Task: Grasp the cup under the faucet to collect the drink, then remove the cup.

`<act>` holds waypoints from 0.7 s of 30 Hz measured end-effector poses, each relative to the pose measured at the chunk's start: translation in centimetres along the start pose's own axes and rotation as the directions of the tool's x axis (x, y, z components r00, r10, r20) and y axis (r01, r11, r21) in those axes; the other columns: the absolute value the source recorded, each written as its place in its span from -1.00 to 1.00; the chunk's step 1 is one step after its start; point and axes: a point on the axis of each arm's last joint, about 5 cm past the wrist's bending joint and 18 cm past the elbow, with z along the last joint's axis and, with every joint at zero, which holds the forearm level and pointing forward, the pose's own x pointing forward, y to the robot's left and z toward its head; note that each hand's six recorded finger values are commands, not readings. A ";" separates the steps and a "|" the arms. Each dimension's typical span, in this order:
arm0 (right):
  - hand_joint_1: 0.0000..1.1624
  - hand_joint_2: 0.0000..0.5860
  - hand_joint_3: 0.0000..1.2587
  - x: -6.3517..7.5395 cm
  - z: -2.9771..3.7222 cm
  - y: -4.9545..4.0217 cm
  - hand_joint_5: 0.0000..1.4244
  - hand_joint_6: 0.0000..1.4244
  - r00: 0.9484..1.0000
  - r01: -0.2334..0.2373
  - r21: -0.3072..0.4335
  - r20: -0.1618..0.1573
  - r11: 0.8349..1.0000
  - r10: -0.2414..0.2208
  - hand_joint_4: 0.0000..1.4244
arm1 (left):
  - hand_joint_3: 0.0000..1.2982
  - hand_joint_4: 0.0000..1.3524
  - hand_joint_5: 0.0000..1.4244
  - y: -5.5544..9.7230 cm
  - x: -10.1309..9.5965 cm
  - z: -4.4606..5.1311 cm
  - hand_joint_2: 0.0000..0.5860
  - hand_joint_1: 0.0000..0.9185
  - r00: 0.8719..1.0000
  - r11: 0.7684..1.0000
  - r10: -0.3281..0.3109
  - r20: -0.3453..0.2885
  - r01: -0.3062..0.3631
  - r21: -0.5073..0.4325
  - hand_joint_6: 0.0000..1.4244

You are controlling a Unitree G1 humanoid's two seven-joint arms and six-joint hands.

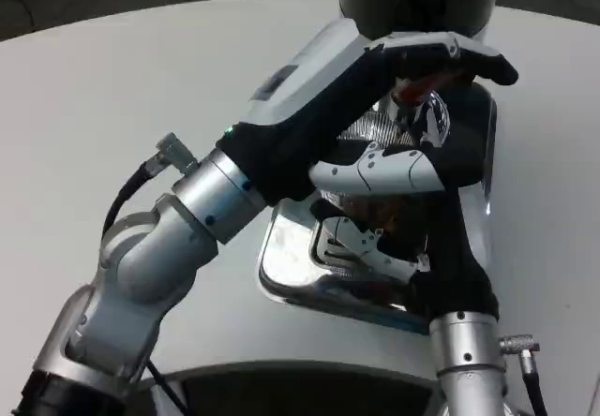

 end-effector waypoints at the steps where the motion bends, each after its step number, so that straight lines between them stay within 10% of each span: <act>1: 0.48 -0.42 -0.98 0.0 0.02 0.04 -0.91 -0.89 1.000 0.002 -0.003 0.002 1.000 -0.002 -0.91 | -0.33 -0.52 -0.52 0.0 0.0 0.00 -0.89 -1.00 1.000 1.000 0.000 0.000 0.000 0.000 -0.75; 21: 0.50 -0.39 -0.83 0.2 0.33 0.70 -0.67 -0.72 0.999 0.043 -0.011 -0.013 0.999 -0.043 -0.72 | -0.33 -0.53 -0.52 0.0 0.0 -0.19 -0.85 -1.00 0.998 0.987 0.051 -0.038 -0.056 -0.148 -0.75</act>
